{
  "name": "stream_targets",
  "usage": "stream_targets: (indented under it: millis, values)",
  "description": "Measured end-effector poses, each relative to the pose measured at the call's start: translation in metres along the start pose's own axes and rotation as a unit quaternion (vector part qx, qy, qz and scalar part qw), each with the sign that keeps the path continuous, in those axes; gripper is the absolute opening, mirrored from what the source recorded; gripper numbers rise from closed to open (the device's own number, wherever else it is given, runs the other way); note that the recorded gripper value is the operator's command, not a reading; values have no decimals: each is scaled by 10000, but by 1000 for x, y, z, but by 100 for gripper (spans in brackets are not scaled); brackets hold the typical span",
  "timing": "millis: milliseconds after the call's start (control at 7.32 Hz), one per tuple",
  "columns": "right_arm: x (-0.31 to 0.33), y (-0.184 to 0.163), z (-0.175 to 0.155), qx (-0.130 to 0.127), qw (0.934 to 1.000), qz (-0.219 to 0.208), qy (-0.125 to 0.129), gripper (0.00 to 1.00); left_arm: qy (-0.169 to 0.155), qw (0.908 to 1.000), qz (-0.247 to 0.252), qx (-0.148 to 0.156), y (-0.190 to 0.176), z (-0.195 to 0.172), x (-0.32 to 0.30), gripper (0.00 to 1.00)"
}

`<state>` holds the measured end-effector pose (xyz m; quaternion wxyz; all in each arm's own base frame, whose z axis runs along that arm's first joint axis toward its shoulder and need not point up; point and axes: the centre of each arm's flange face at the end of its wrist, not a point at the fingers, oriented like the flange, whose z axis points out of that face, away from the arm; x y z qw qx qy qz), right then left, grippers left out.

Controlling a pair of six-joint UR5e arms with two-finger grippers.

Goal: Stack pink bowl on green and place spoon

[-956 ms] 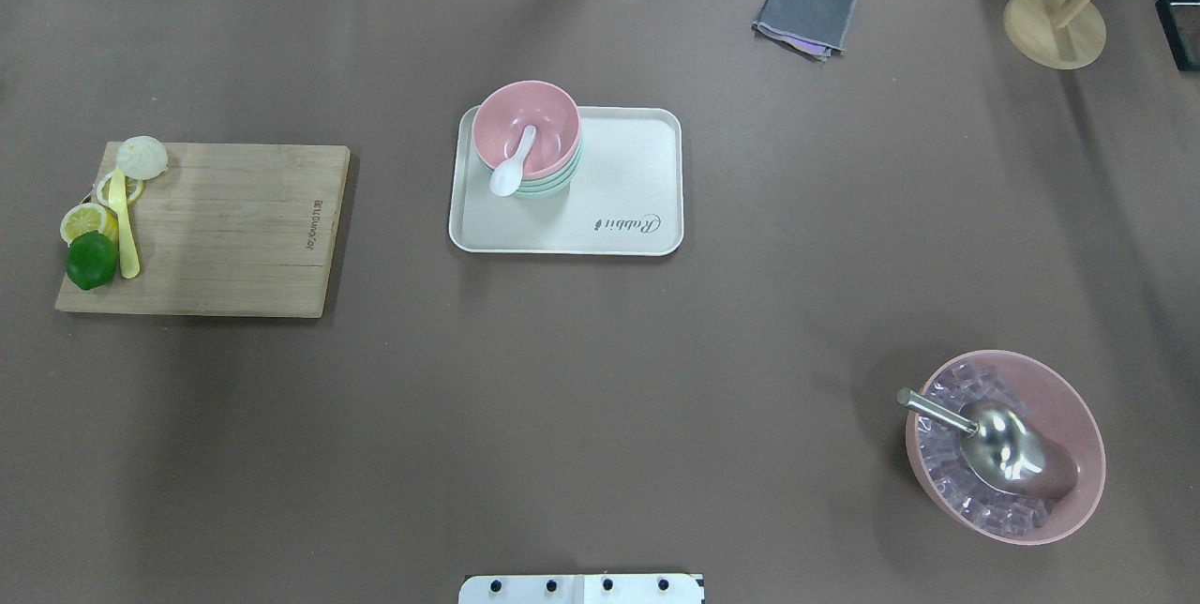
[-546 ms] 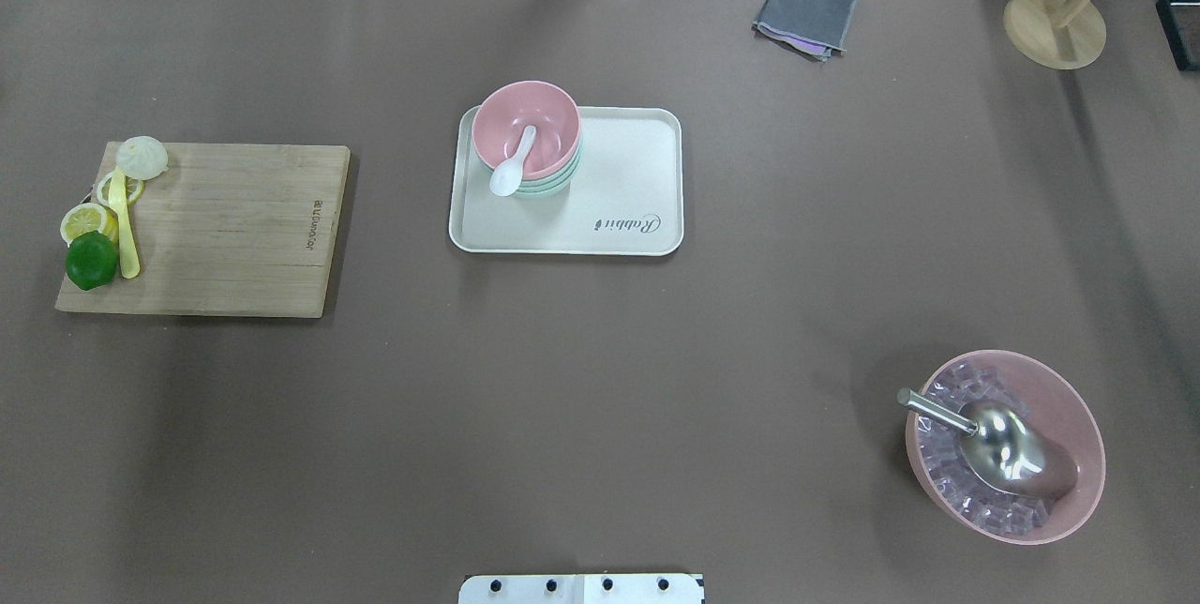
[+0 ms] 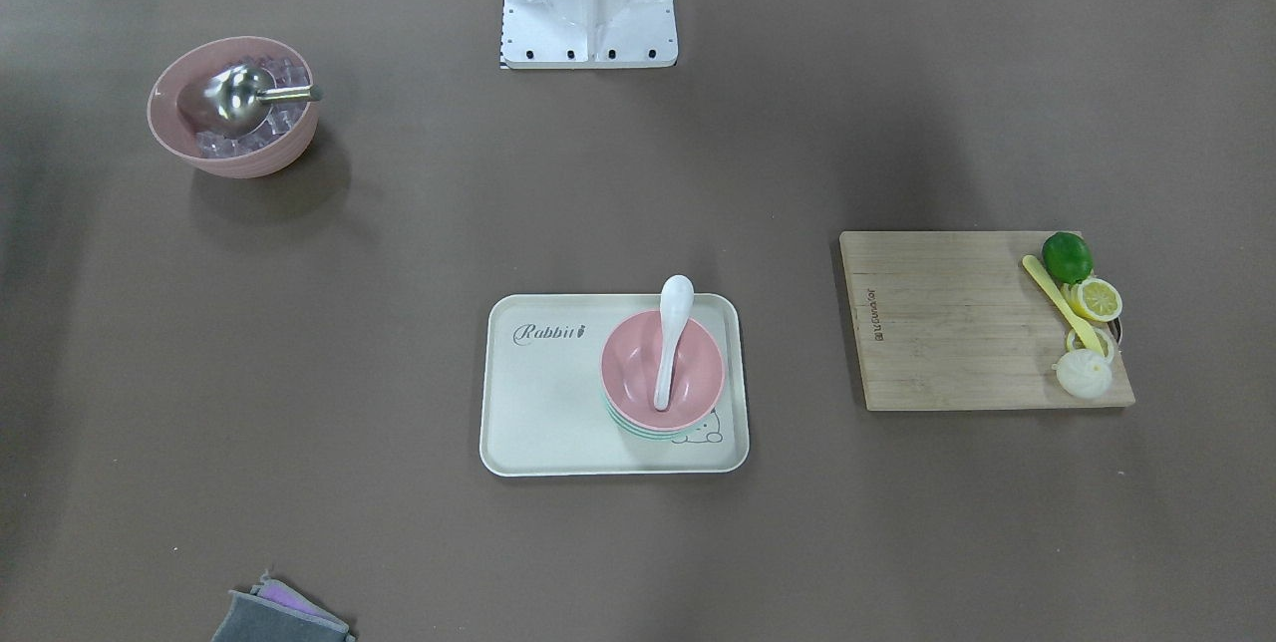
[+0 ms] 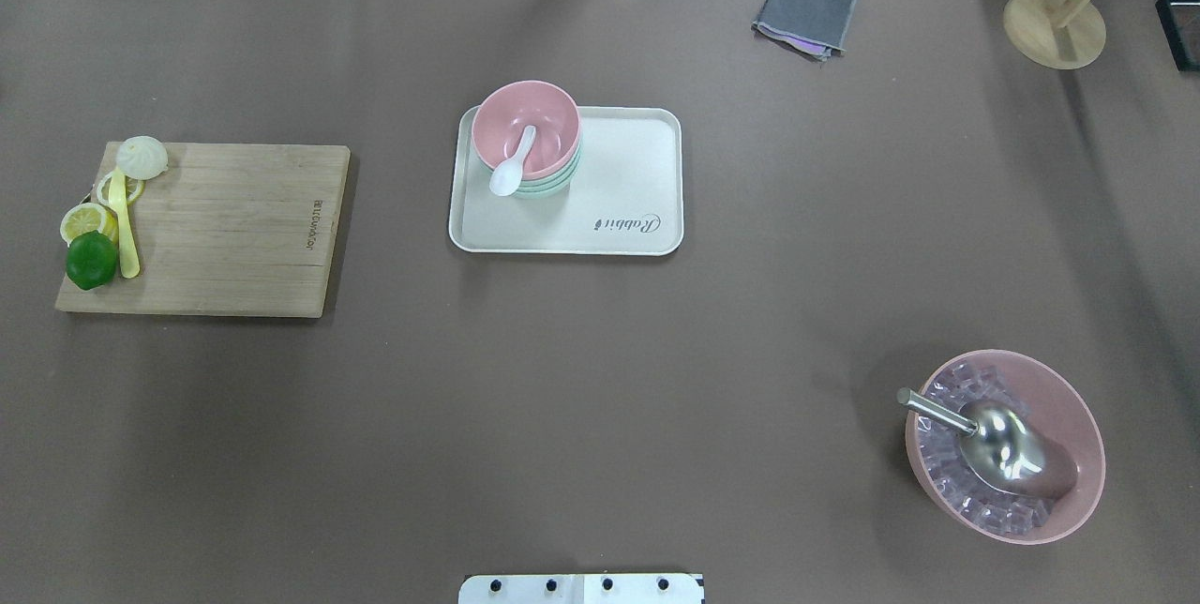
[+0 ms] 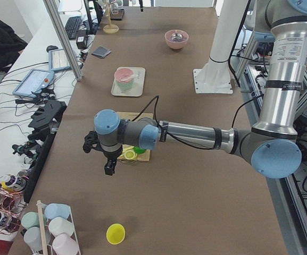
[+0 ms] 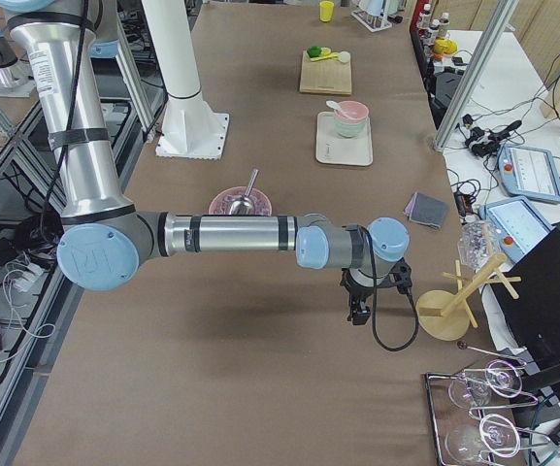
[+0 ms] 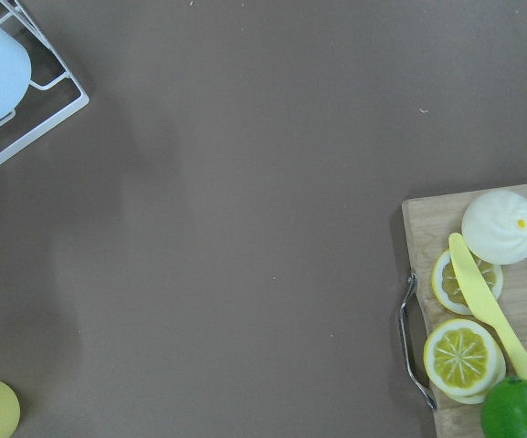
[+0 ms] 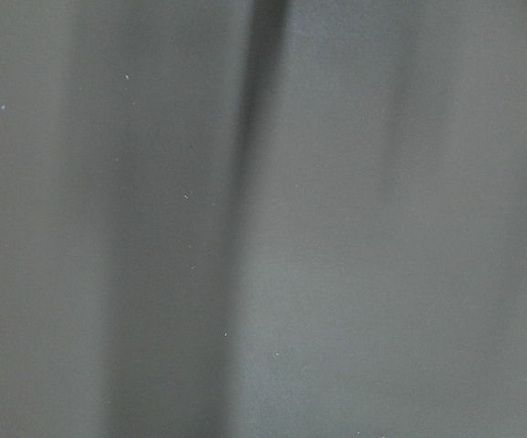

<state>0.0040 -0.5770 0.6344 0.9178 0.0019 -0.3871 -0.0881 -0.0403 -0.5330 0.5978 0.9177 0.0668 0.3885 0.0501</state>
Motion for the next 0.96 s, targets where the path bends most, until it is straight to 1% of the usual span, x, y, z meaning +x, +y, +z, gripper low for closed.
stream_targets:
  millis: [410,956]
  values:
    - [0,0,0,6,10000,-4,2,100,-116,9998,-109,-136,22,9,-14,98]
    - [-1,0,-1,13,10000,-14,3,100,-134,9998,-116,-130,23,9,-14,98]
